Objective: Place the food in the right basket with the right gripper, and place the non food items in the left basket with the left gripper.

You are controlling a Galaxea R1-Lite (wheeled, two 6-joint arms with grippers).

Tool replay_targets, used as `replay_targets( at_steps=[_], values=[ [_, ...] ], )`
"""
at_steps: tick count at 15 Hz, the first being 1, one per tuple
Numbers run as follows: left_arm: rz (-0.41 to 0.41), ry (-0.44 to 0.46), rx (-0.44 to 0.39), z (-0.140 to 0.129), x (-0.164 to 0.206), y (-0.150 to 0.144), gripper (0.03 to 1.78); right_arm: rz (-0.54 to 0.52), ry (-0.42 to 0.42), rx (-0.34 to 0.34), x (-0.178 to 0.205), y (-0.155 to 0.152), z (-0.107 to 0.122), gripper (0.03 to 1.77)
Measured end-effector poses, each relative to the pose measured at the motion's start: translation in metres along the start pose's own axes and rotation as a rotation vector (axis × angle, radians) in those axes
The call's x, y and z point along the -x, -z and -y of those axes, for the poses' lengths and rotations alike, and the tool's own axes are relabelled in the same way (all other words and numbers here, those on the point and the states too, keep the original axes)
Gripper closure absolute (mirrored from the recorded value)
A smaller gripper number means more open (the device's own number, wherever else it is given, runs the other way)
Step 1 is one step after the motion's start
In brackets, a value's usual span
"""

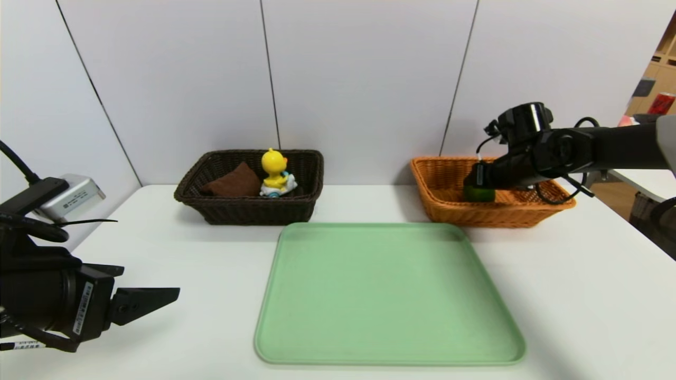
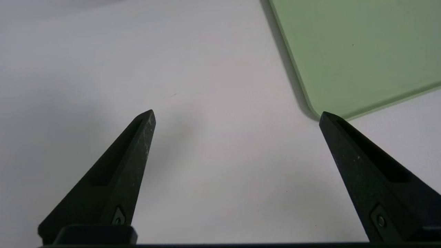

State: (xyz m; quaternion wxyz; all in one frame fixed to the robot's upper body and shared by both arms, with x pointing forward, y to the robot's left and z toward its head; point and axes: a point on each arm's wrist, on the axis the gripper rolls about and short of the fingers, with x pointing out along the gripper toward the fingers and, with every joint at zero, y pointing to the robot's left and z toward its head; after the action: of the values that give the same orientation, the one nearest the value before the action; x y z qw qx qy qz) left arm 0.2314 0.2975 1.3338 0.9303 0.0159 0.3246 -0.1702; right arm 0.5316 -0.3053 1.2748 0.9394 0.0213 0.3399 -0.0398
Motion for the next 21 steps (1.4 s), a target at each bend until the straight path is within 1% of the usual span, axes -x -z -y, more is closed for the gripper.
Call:
replay_targets(
  at_steps=[3,5,8,11,15,18,21],
  values=[
    [0.0,0.0,0.001,0.0,0.0,0.0,0.12,-0.015,0.0,0.001,-0.007,0.004,-0.001,0.4],
    [-0.001,0.0,0.0,0.0,0.0,0.0,0.12,-0.018,0.0,-0.001,-0.008,0.004,-0.001,0.34],
    [0.009,-0.002,-0.001,0.0,0.001,-0.002,0.12,-0.007,-0.003,-0.003,0.002,0.0,0.0,0.26],
    [0.049,-0.001,-0.008,0.001,0.006,-0.007,0.12,0.046,-0.016,-0.004,0.03,-0.013,-0.001,0.2],
    [0.092,-0.001,-0.018,0.002,0.016,-0.009,0.12,0.082,-0.026,-0.006,0.082,-0.023,0.001,0.16],
    [0.122,-0.004,-0.023,0.003,0.024,-0.008,0.12,0.085,-0.034,-0.002,0.121,-0.013,0.004,0.14],
    [0.148,-0.005,-0.028,0.005,0.036,-0.002,0.12,0.071,-0.054,0.015,0.165,0.016,0.005,0.12]
  ],
)
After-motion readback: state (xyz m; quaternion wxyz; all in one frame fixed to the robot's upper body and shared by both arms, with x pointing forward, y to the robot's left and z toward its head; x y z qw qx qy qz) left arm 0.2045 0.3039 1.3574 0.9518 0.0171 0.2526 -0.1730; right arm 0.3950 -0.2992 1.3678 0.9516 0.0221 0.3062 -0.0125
